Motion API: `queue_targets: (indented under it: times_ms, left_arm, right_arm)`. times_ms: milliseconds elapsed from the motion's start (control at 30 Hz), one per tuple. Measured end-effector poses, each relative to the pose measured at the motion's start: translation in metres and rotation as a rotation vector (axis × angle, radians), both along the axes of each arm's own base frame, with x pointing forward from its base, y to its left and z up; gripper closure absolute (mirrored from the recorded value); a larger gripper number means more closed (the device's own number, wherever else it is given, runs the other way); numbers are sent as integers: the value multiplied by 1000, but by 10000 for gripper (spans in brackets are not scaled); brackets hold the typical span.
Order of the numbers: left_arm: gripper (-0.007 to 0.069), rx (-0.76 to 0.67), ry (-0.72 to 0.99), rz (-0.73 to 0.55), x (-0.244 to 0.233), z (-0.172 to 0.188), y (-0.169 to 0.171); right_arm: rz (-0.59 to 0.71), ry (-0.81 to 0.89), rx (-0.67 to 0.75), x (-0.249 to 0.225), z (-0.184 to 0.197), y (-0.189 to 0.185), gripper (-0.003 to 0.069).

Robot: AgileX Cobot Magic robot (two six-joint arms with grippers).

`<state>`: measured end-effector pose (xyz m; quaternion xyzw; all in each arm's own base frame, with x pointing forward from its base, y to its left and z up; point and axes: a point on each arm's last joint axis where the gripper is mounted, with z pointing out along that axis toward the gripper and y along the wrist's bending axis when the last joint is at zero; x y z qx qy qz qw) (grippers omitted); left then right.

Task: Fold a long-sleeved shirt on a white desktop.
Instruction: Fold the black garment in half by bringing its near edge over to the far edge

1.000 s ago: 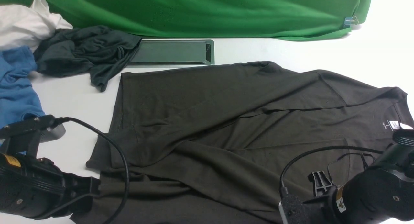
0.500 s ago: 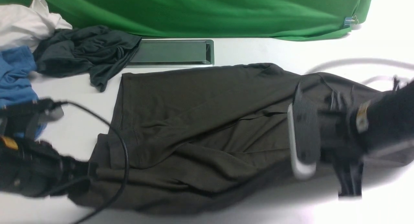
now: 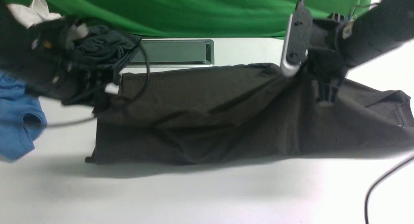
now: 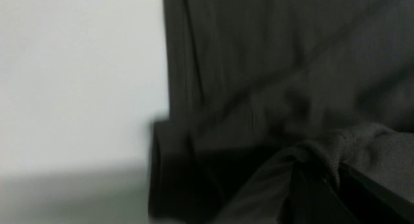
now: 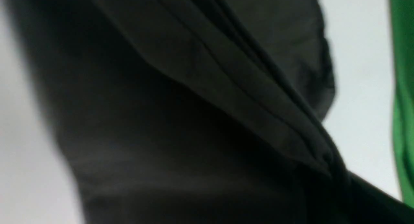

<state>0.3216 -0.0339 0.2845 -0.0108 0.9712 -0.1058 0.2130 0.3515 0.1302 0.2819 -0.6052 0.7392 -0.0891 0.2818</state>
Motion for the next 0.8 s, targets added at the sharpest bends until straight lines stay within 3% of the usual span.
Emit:
queue_targets:
  times_ms: [300,467,800]
  left_arm:
    - [598,-7,20,46,91,-26,12]
    - [598,-26,22,105,123,-56,35]
    - [585,-5,-129,115,162,-112,40]
  right_arm:
    - [-65,-46,14,74,-48,-2,610]
    - [-78,-104,40,97,-69,4,610]
    - [-185,-270,192,122,-87,9,594]
